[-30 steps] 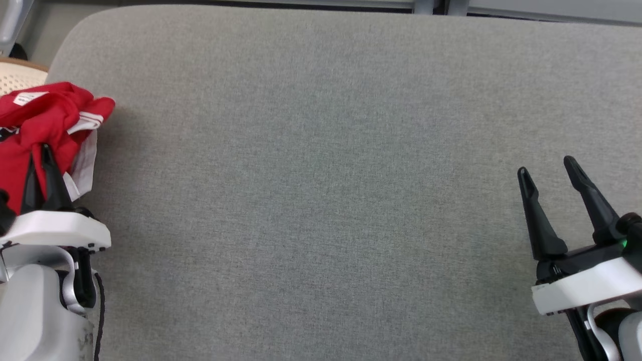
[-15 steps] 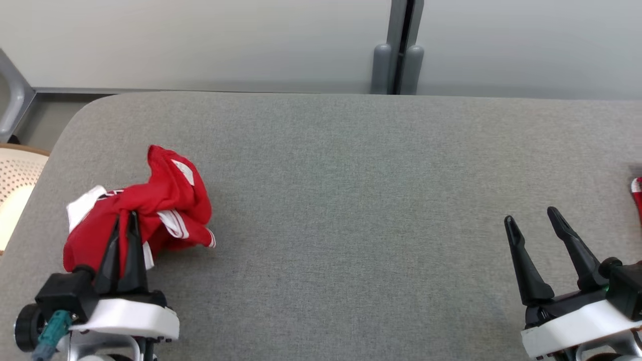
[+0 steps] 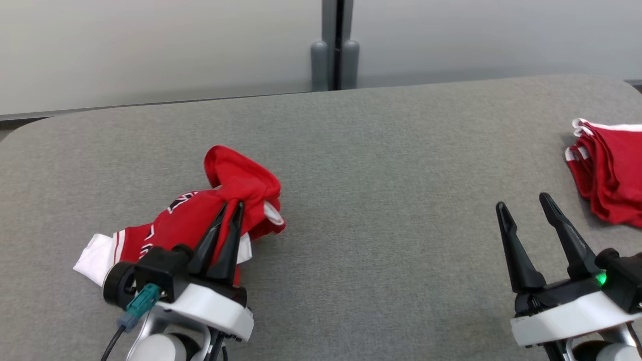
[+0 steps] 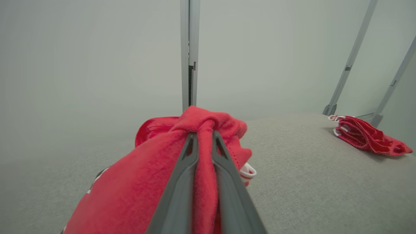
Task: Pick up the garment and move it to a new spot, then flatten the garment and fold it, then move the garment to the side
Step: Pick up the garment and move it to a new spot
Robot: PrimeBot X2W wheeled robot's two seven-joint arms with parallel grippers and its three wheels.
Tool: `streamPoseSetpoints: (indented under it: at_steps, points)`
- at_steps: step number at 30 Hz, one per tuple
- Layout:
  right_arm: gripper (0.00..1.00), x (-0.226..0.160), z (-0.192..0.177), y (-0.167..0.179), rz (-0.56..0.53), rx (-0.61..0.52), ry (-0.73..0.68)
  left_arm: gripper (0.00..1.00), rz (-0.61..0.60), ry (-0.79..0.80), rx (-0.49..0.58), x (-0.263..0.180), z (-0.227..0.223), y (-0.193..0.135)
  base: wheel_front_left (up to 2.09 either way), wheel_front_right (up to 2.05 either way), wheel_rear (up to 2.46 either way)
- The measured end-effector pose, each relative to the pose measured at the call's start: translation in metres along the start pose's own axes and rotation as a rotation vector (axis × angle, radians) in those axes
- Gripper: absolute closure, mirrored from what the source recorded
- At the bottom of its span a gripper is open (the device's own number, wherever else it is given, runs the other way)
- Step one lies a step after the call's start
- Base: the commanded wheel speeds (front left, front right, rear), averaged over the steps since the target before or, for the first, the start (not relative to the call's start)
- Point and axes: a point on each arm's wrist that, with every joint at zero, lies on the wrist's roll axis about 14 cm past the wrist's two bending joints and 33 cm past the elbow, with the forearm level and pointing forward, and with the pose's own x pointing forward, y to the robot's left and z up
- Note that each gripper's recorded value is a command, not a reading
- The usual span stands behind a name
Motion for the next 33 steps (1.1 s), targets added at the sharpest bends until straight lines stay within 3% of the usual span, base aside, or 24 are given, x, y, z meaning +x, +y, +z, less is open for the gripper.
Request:
streamPoseSetpoints:
  at_steps: [4,11,19,20,21,28,33]
  points:
    - [0.00,0.003,0.006,-0.012,-0.043,0.010,-0.038,1.00,-0.135,0.010,-0.015,0.034,-0.008,-0.038,0.00,0.00,0.00]
    - [0.00,-0.010,-0.017,-0.047,-0.175,0.045,-0.001,1.00,-0.405,0.062,-0.041,0.084,-0.035,-0.121,0.00,0.00,0.00]
    - [0.00,-0.028,-0.045,-0.078,-0.305,0.063,0.062,1.00,-0.635,0.269,-0.057,0.084,-0.114,-0.190,0.00,0.00,0.00]
    - [0.00,-0.029,-0.048,-0.080,-0.316,0.064,0.069,0.79,-0.653,0.283,-0.062,0.082,-0.120,-0.195,0.00,0.00,0.00]
    - [0.00,-0.031,-0.051,-0.082,-0.326,0.064,0.077,0.00,-0.664,0.293,-0.068,0.081,-0.126,-0.198,0.00,0.00,0.00]
    - [0.00,-0.028,-0.055,-0.084,-0.322,0.065,0.081,0.00,-0.673,0.194,-0.094,0.080,-0.109,-0.200,0.00,0.00,0.00]
    - [0.00,-0.018,-0.047,-0.075,-0.267,0.050,0.065,0.00,-0.561,0.050,-0.115,0.090,-0.064,-0.173,0.00,0.00,0.00]
